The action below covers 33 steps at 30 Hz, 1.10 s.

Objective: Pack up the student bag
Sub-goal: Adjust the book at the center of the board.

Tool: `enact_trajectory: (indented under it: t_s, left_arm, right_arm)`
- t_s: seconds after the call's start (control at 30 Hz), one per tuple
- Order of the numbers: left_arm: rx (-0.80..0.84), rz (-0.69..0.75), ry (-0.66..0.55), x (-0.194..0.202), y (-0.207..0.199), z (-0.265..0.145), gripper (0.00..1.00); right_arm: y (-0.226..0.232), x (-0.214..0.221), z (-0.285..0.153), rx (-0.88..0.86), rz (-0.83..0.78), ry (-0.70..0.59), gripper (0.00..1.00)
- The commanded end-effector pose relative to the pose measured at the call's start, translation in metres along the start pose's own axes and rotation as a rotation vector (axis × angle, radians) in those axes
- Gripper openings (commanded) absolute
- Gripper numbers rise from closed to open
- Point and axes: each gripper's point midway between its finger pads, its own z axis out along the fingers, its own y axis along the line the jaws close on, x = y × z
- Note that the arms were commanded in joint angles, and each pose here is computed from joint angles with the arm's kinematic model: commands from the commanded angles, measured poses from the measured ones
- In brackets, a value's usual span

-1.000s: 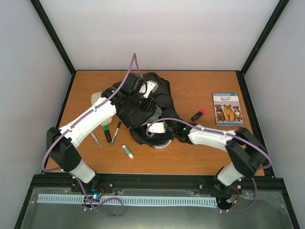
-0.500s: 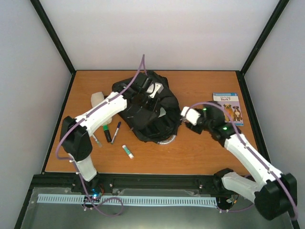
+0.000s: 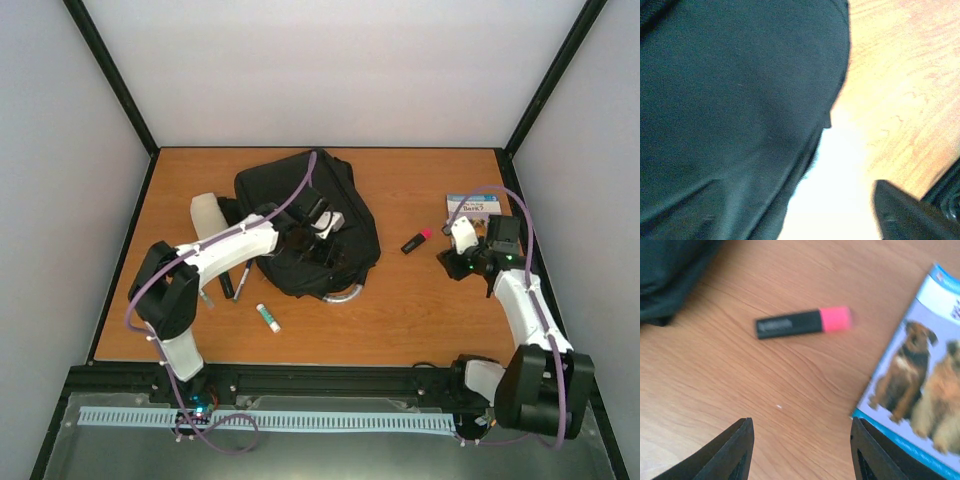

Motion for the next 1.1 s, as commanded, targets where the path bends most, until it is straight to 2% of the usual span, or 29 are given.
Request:
enact_trajectory:
  t_s: [0.0, 0.13, 0.27, 0.43, 0.67, 0.73, 0.87, 1.0, 1.07]
  left_arm:
    - [0.137, 0.044, -0.063, -0.004, -0.047, -0.026, 0.99]
    - [0.137, 0.115, -0.121, -0.001, -0.069, -0.054, 1.00]
    - [0.064, 0.150, -0.183, -0.001, -0.067, -0.066, 1.00]
    - [0.033, 0.110, -0.283, -0.003, -0.054, -0.069, 1.00]
    - [0.187, 0.060, -0.330, 0.000, -0.072, -0.068, 1.00]
    - [0.138, 0.002, -0.295, 0.003, -0.063, -0.062, 1.00]
    - [0.192, 0.025, -0.166, 0.018, -0.075, -0.039, 1.00]
    - [0.175, 0.070, -0.151, 0.025, -0.078, -0.030, 1.00]
    - [0.178, 0.091, -0.197, 0.025, -0.083, -0.032, 1.00]
  right_arm:
    - [-0.043, 0.013, 0.001, 0.082, 0.124, 0.031, 0.55]
    - [-0.082, 0.023, 0.014, 0.135, 0.158, 0.120, 0.55]
    - [-0.119, 0.027, 0.038, 0.158, 0.187, 0.215, 0.54]
    - [-0.175, 0.015, 0.060, 0.220, 0.232, 0.279, 0.56]
    - [-0.229, 0.018, 0.097, 0.243, 0.310, 0.367, 0.63]
    - [-0.241, 0.019, 0.108, 0.252, 0.311, 0.392, 0.65]
    - [-0.251, 0.034, 0.128, 0.244, 0.310, 0.455, 0.66]
    - [-0.246, 0.047, 0.137, 0.217, 0.284, 0.489, 0.68]
    - [-0.235, 0.058, 0.139, 0.177, 0.271, 0.521, 0.68]
